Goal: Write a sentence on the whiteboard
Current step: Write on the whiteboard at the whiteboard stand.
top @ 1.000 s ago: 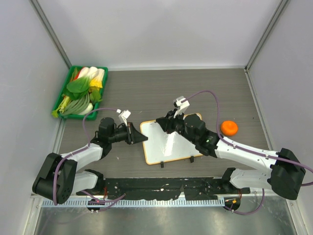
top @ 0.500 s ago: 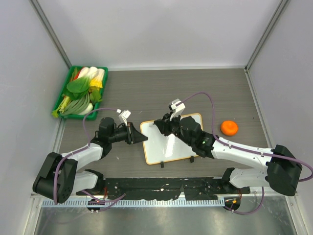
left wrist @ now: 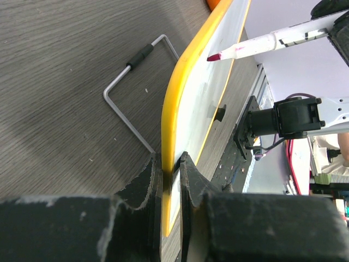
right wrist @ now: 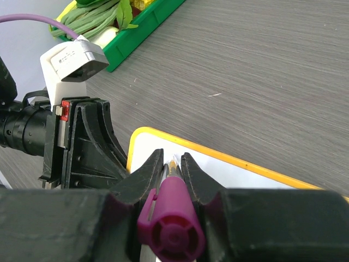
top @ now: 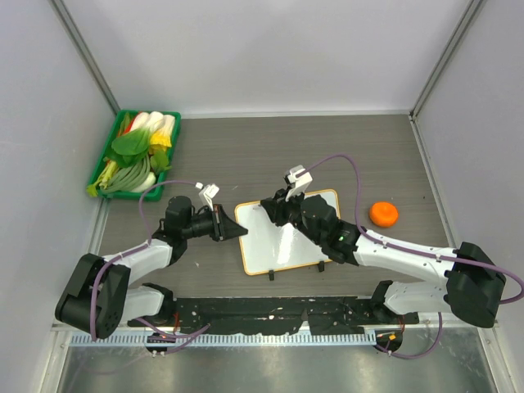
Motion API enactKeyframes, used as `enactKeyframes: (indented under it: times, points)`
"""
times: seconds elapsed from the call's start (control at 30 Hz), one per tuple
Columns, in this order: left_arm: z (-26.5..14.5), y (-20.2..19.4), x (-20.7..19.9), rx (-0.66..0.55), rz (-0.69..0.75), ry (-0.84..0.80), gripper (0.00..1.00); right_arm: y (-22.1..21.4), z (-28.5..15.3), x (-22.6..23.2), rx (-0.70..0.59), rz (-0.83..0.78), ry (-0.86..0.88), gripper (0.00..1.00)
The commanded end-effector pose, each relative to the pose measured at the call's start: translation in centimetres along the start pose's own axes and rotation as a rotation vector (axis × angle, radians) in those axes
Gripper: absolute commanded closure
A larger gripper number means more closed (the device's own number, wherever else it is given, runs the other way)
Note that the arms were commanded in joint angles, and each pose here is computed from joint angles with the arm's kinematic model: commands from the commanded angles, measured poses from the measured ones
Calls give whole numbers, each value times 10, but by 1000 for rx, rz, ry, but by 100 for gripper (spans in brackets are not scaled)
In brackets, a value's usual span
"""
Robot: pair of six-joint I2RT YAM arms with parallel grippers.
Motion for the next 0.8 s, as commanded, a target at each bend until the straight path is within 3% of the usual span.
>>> enactKeyframes:
  times: [0.0, 0.77]
  points:
    - [2, -4, 23, -3, 7, 108, 100, 8, 2, -1, -44, 4, -22, 99]
    - [2, -3, 23, -5, 11, 105, 100, -21, -6, -2, 44, -9, 14, 99]
Point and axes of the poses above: each gripper's point midway between its finger pads, its own z axis out along the fingers, its own x axis along the line the jaws close on, y = z × x, the point moved 3 cm from there along -z, back along the fingers, and after that the axes turned 4 degrees about -z, right-handed, at the moved point
